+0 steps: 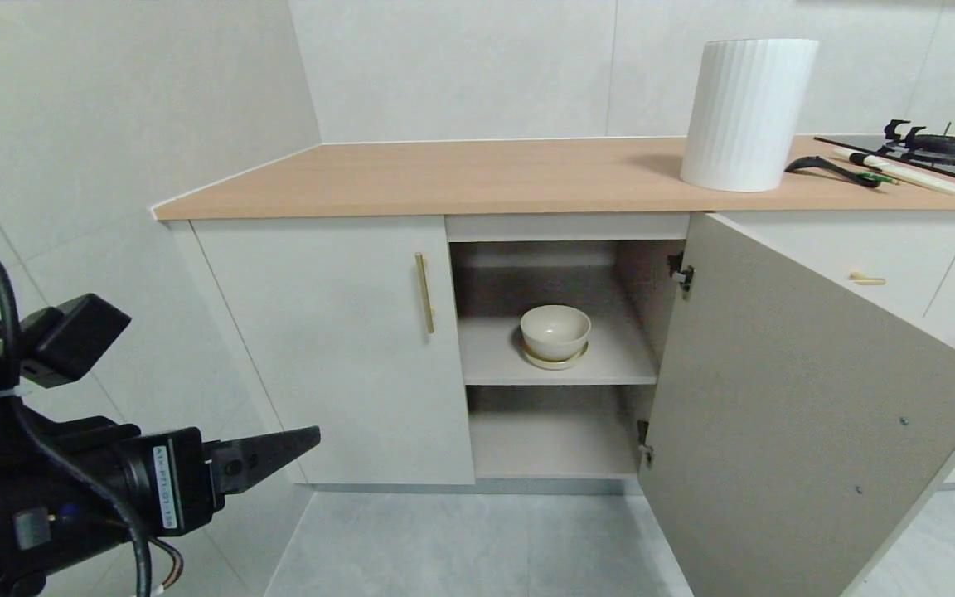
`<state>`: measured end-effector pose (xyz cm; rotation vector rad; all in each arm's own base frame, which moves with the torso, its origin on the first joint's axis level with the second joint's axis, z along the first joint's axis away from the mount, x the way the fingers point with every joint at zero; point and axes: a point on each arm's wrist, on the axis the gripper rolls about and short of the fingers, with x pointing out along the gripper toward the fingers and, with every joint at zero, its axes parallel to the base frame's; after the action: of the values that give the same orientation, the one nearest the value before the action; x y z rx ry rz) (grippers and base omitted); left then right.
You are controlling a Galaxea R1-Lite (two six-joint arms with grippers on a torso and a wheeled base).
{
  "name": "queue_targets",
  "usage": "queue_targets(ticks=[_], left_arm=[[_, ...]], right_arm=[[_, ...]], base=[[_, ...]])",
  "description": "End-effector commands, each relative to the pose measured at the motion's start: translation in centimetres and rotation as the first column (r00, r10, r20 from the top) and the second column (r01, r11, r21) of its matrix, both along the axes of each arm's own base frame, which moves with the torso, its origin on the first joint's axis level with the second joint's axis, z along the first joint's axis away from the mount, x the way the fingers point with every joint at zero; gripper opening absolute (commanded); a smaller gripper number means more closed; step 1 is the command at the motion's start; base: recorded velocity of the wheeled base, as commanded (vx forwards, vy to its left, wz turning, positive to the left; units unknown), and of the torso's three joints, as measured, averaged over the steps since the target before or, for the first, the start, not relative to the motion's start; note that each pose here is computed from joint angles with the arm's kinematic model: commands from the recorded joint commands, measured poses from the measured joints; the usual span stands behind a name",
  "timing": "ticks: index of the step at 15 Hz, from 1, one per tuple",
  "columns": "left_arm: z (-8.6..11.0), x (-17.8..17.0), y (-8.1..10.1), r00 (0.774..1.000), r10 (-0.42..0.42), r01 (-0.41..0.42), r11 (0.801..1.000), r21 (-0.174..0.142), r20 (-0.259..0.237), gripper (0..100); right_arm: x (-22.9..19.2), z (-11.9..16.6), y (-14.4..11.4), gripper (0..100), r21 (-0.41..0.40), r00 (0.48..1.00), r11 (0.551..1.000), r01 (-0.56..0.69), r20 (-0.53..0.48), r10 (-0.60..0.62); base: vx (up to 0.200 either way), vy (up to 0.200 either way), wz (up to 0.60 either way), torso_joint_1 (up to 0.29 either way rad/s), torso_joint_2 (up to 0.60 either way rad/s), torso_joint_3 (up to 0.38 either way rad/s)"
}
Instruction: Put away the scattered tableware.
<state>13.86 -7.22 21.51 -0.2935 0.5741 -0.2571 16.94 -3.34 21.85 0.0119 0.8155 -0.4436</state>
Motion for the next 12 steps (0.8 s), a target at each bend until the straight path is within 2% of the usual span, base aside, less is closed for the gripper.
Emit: queue_targets(ticks=[1, 7, 12], left_arm=[[0.0, 0.0, 0.0, 1.000, 0.000, 0.000, 1.000, 0.001, -0.001, 100], [0.0, 0.0, 0.0, 1.000, 0.000, 0.000, 1.000, 0.001, -0.001, 100], [0.0, 0.0, 0.0, 1.000, 0.000, 0.000, 1.000, 0.001, -0.001, 100]], right_arm=[[1.4, -1.3, -0.2, 100, 0.014, 0.999, 1.000, -0.003, -0.034, 0.003], [2.3, -1.7, 0.5, 100, 0.066, 0.999, 0.997, -0.033, -0.005, 0.034], [2.1, -2.1, 3.4, 100, 0.121, 0.993, 0.985, -0.120, 0.006, 0.120]], base=[[0.000, 0.000, 0.00, 0.000, 0.00, 0.000], [0.000, 0.000, 0.00, 0.000, 0.00, 0.000], [0.000, 0.000, 0.00, 0.000, 0.00, 0.000]])
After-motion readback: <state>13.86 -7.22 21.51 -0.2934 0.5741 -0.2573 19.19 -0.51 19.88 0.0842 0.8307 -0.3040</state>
